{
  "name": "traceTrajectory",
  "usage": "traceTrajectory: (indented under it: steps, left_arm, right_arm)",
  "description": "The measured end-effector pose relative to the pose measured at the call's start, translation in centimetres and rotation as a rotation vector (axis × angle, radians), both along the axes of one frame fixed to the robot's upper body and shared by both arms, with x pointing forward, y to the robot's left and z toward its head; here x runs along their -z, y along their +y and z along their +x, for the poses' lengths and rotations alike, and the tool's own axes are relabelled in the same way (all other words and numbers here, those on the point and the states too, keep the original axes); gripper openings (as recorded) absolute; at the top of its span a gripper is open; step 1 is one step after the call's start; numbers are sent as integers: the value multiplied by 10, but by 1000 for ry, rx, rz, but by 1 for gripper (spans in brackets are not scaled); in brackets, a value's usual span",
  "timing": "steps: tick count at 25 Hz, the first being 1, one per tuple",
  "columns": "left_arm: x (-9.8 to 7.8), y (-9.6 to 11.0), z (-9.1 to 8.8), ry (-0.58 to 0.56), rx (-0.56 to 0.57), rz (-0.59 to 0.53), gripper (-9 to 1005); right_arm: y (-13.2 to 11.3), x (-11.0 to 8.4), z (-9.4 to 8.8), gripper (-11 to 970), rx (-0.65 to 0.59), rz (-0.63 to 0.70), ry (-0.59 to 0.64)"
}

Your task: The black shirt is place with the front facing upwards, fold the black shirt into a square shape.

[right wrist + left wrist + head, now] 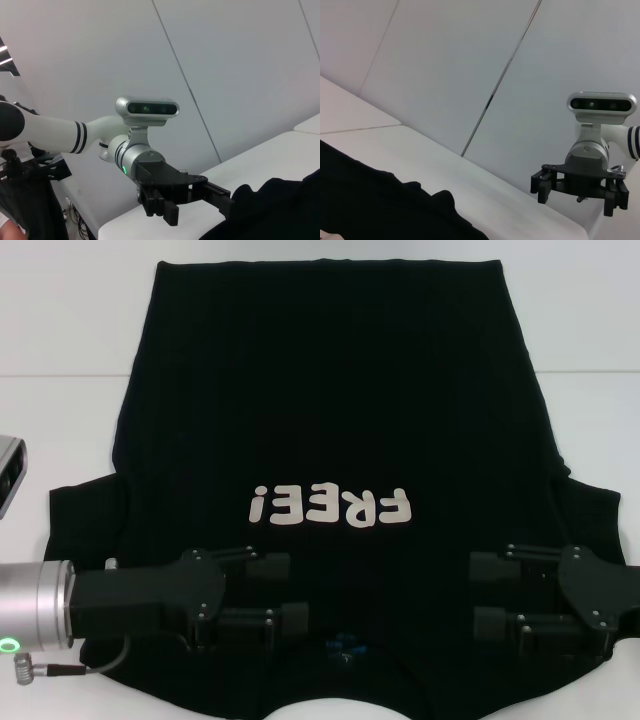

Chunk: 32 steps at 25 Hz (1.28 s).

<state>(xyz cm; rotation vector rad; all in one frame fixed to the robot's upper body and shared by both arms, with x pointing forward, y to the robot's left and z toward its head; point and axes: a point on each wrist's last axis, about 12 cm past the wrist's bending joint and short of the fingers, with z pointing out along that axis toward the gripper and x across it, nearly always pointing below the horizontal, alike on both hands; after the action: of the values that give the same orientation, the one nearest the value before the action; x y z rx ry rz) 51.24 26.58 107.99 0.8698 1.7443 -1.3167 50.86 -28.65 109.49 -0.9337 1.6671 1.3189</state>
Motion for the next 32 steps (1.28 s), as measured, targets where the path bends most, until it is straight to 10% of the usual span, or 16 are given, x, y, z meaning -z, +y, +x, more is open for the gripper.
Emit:
traceTrajectory:
  steps: [16,27,32]
  left_arm:
    - [-1,5,0,35,-35,-17,832]
    - [-37,119,6,305,-429,125,831]
    - [-39,139,2,377,-502,240,831]
  right_arm:
    - [3,2,0,781,5,0,2]
    - [5,11,-4,781,13,-35,31]
    - [7,14,-2,781,23,-55,37]
